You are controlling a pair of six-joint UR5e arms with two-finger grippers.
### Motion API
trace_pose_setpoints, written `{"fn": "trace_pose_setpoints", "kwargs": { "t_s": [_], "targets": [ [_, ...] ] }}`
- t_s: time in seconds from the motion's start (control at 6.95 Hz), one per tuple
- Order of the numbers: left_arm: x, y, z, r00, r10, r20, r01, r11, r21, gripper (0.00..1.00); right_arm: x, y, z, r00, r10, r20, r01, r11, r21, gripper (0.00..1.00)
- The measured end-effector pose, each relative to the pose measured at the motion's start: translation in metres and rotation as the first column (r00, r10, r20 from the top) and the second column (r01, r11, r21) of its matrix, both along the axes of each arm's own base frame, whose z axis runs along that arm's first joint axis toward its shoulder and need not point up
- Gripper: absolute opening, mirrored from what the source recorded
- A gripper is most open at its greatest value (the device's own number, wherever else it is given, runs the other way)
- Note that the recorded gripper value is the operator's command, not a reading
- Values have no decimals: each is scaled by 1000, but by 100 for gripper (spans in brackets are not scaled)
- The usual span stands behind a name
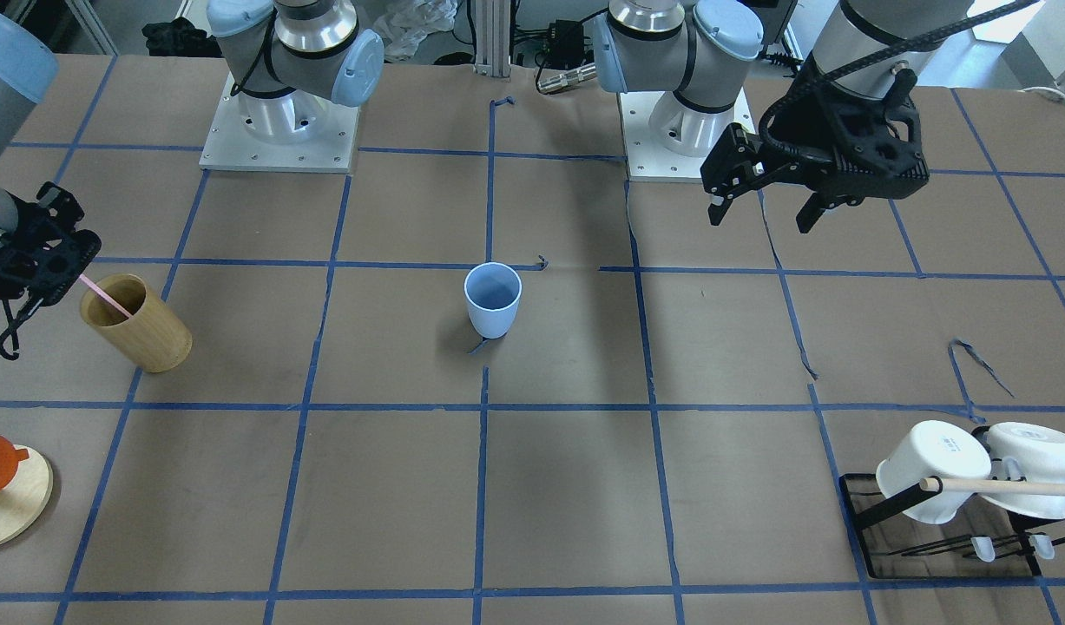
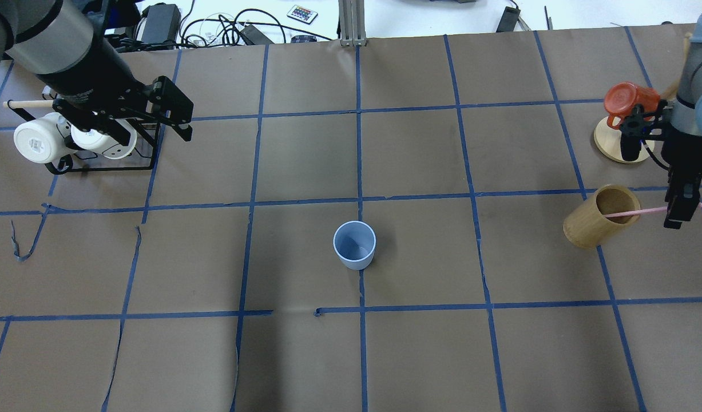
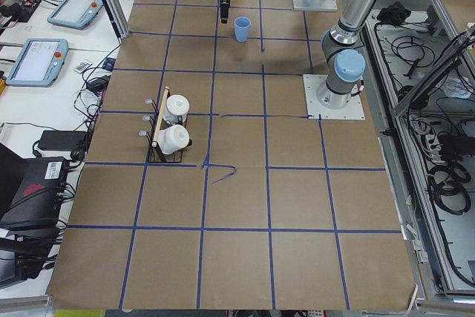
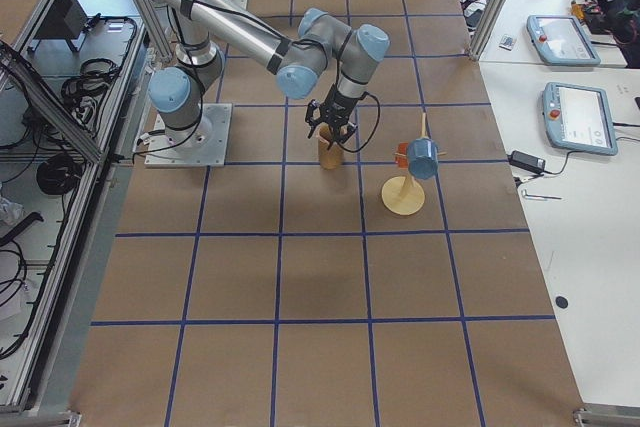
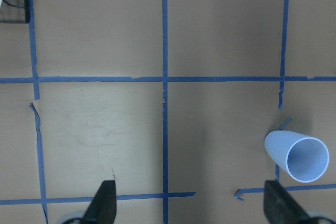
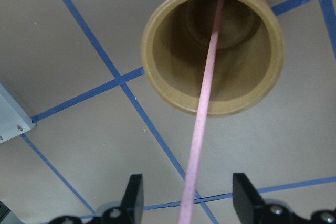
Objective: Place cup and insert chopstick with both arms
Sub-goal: 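Retract the left arm while the right gripper grasps the pink chopstick, then pull the pink chopstick out of the bamboo cup with the right gripper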
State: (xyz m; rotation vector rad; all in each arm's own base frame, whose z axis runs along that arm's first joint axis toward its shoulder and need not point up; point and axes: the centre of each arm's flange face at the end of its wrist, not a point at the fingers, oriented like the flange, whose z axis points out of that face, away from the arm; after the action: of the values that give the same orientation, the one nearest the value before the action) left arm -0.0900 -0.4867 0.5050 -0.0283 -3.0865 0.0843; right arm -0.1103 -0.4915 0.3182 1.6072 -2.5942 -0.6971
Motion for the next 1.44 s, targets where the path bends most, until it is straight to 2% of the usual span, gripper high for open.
{"fn": "trace_pose_setpoints", "kwargs": {
  "t_s": [0.14, 0.29, 1.01, 1.44],
  "targets": [
    [6, -2, 5, 999, -21, 38, 22, 999, -25, 100, 0, 0, 2, 1000, 0, -2, 0, 1000, -3, 3],
    [9, -5, 7, 998, -32, 58, 35, 998, -52, 100, 0, 0, 4, 1000, 0, -4, 0, 1000, -5, 0],
    [10, -6, 26, 997, -30, 73, 38, 993, -113, 100, 0, -3, 20, 1000, 2, -6, -2, 1000, -13, 0],
    [10, -5, 32, 997, -27, 78, 37, 992, -120, 100, 4, -9, 73, 999, -37, 37, 38, 999, -26, 0]
  ]
}}
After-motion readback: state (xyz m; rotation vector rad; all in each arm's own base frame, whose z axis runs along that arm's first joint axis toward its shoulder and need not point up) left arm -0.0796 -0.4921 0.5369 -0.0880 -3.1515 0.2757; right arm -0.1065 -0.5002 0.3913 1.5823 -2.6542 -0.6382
